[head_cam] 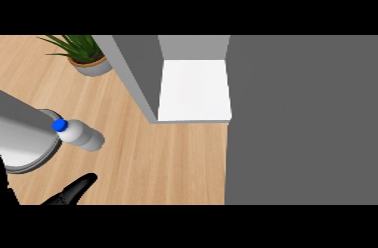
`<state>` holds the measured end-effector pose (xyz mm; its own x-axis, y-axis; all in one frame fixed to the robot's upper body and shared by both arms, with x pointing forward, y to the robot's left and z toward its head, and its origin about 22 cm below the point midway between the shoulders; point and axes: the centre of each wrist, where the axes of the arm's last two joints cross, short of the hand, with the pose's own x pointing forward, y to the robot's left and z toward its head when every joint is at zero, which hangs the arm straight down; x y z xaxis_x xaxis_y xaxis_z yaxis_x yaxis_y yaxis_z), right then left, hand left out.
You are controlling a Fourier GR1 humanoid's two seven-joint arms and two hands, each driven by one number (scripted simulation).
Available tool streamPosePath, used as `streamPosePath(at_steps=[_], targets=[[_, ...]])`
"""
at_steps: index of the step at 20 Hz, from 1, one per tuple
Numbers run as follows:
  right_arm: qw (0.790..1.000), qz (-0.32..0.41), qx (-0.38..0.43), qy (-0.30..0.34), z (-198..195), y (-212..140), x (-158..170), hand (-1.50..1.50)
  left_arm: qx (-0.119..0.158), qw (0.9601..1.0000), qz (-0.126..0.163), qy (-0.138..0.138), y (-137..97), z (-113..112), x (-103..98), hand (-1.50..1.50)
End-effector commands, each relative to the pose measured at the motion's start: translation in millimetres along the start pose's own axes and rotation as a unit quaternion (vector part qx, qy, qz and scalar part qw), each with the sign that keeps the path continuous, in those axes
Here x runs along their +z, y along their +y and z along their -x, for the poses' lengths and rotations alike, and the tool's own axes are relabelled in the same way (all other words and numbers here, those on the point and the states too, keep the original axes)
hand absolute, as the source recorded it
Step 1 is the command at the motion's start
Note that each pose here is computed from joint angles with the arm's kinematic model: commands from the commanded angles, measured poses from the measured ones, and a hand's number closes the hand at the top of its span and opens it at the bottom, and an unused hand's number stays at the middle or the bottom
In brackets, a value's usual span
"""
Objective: Pick up the bottled water, place it into the cabinet and close the cabinet
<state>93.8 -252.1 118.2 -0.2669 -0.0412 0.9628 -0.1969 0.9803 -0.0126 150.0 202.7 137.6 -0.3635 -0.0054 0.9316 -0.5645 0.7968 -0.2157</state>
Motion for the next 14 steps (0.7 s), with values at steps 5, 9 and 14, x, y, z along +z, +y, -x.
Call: streamPosePath(at_steps=[5, 9, 14], targets=[[1.0, -0.002, -0.005, -0.029, -36, 5, 22, -1.5, -0.011, 0.9999, 0.007, 0.007, 3, 10, 7, -1.5], [1.0, -0.007, 0.006, -0.027, -47, 1, 29, -1.5, -0.012, 0.9998, -0.012, 0.011, 12, 7, 11, -1.5], [0.999, -0.01, 0.005, -0.033, -38, -4, 32, -1.5, -0.02, 0.9981, -0.038, 0.043, 20, 46, -12, -1.5]])
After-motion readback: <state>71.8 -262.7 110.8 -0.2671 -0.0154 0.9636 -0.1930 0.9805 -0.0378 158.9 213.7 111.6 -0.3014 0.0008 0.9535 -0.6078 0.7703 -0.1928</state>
